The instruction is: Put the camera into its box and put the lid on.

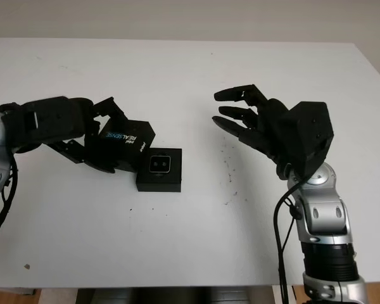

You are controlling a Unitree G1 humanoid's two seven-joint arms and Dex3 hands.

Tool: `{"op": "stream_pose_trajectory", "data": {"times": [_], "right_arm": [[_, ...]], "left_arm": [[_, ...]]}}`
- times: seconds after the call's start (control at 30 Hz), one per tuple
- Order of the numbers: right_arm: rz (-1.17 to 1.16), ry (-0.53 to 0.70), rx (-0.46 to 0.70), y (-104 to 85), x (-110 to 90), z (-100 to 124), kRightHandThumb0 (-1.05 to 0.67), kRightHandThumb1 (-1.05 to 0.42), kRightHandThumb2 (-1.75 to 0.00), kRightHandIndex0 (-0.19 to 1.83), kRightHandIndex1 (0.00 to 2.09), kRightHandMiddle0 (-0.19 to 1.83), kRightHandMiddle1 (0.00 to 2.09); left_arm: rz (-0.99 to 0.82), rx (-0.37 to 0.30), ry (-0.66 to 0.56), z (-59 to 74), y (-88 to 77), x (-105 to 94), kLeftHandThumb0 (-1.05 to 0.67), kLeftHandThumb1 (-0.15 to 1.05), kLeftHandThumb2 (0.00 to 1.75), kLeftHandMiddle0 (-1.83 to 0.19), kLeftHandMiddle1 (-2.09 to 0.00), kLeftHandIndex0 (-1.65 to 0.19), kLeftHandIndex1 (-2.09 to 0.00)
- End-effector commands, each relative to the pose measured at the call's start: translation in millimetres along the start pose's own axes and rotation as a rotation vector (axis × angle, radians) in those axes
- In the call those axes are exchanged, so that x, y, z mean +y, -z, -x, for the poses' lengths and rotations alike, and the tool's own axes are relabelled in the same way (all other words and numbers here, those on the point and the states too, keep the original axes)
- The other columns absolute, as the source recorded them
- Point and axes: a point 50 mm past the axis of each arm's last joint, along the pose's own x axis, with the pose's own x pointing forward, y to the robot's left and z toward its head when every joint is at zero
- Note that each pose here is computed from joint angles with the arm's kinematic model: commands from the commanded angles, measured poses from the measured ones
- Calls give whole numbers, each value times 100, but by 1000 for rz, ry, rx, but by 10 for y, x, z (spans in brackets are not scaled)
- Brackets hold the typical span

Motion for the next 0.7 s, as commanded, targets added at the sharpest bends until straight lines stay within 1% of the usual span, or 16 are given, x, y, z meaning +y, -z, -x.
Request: {"op": "stream_pose_trajectory", "data": {"times": [0.0,0.1,0.2,0.3,0.4,0.5,0.67], "right_arm": [[0,3,-25,-35,1,-13,-33,-103,-5,11,70,-4,131],[7,6,-27,-33,10,-16,-33,-103,-5,10,72,-5,132],[9,11,-24,-32,19,-15,-33,-102,-5,9,73,-5,132],[14,14,-24,-32,28,-13,-33,-103,-5,9,73,-4,132],[14,15,-22,-32,37,-14,-33,-103,-5,9,74,-4,132],[12,17,-22,-31,48,-17,-32,-103,-5,9,75,-5,132],[18,20,-23,-32,64,-21,-33,-103,-5,9,76,-4,131]], "left_arm": [[17,-19,6,22,-123,57,-29,105,34,-59,-209,-36,-191],[60,-16,31,15,-146,65,-28,105,34,-64,-209,-39,-193],[88,9,50,8,-172,66,-28,105,34,-65,-209,-39,-194],[134,61,65,-9,-210,46,-30,105,33,-51,-209,-36,-195],[194,87,85,-25,-239,14,-29,105,32,-47,-209,-33,-196],[208,99,92,-32,-272,-21,-29,105,32,-50,-209,-34,-196],[272,98,108,-43,-297,-80,-25,105,33,-51,-209,-32,-194]]}}
